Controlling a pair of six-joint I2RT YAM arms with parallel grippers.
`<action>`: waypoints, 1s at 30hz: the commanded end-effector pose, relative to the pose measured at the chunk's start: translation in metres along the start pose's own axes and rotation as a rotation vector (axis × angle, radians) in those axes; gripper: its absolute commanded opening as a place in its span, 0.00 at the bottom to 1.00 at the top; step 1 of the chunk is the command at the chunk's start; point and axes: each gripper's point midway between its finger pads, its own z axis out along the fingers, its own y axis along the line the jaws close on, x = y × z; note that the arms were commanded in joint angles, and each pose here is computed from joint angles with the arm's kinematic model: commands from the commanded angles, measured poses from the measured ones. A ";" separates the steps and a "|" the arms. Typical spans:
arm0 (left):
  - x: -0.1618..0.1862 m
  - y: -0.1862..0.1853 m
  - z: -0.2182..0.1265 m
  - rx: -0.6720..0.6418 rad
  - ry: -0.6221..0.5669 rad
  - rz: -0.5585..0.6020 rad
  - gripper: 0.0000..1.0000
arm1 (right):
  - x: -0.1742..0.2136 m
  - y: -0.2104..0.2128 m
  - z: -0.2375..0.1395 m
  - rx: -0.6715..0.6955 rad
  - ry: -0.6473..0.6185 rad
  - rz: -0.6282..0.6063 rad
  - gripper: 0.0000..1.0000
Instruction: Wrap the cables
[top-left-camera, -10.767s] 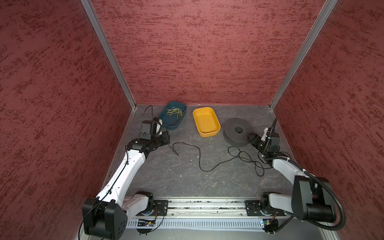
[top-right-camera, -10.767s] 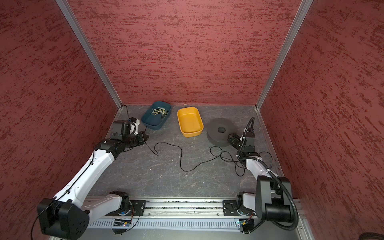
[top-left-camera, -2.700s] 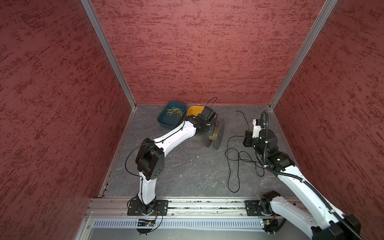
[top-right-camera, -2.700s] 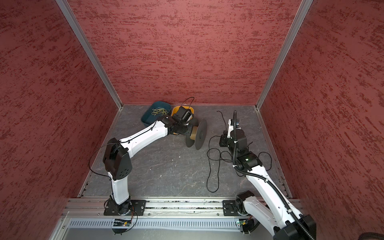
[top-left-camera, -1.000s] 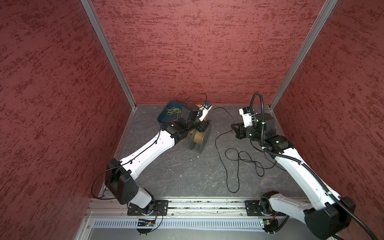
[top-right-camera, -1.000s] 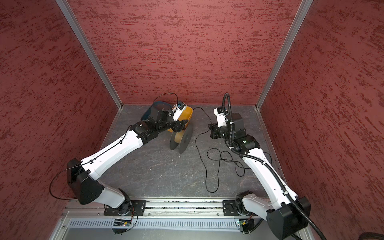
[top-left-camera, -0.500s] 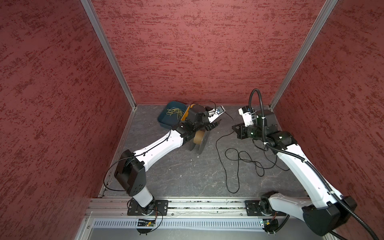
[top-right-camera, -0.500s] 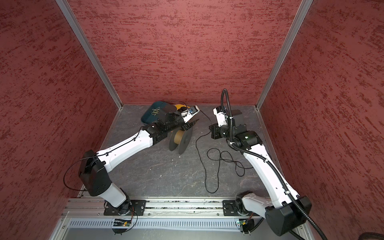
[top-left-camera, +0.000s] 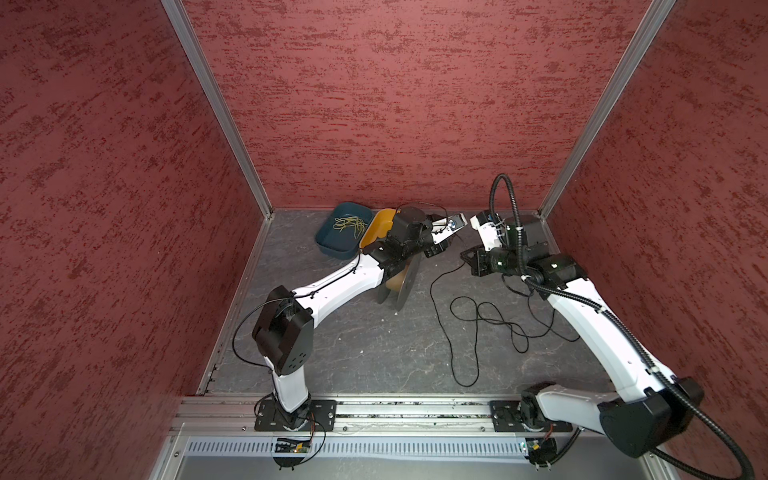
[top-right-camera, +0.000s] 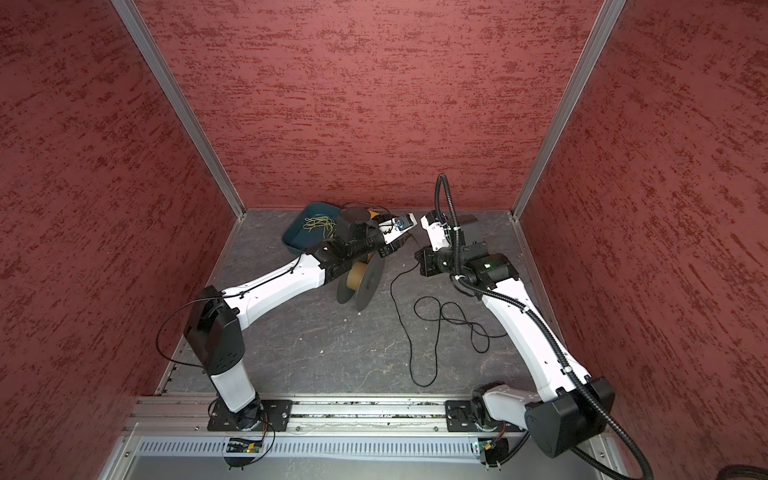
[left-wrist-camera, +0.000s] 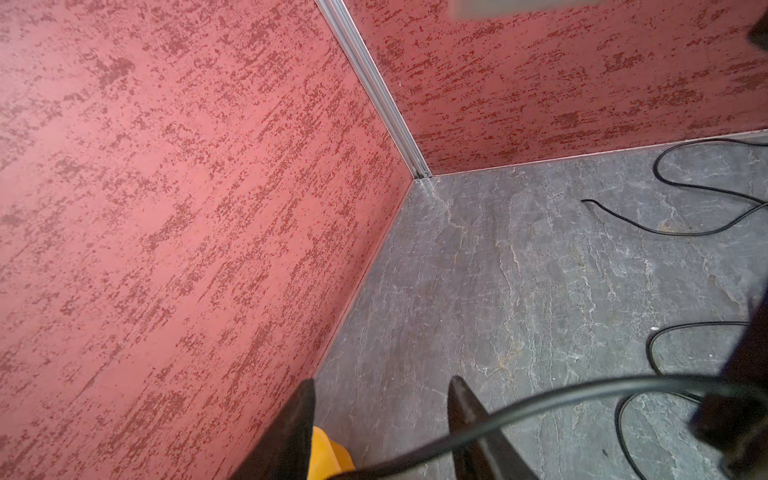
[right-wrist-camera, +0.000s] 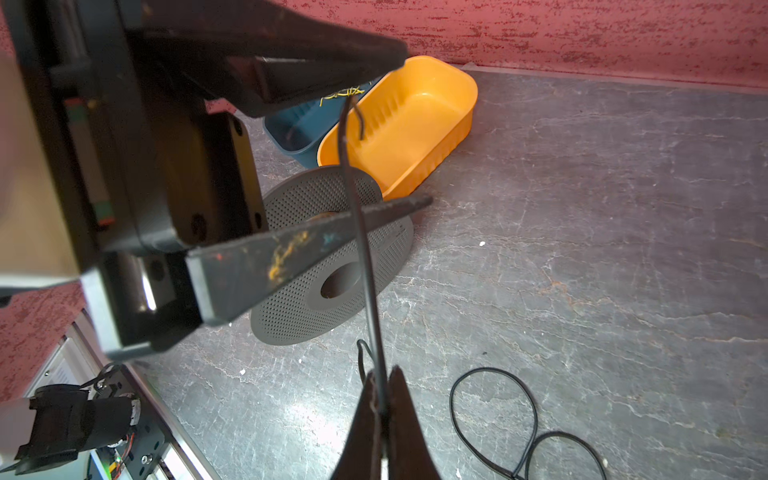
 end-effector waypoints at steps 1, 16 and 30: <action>-0.010 0.001 0.000 -0.009 -0.016 0.011 0.37 | -0.013 -0.002 -0.009 0.027 -0.041 -0.044 0.00; 0.006 0.033 -0.016 -0.137 0.221 -0.223 0.00 | -0.035 0.002 -0.026 -0.001 -0.403 -0.002 0.66; 0.037 0.024 -0.051 -0.178 0.490 -0.483 0.00 | -0.035 0.032 -0.022 -0.119 -0.698 -0.032 0.68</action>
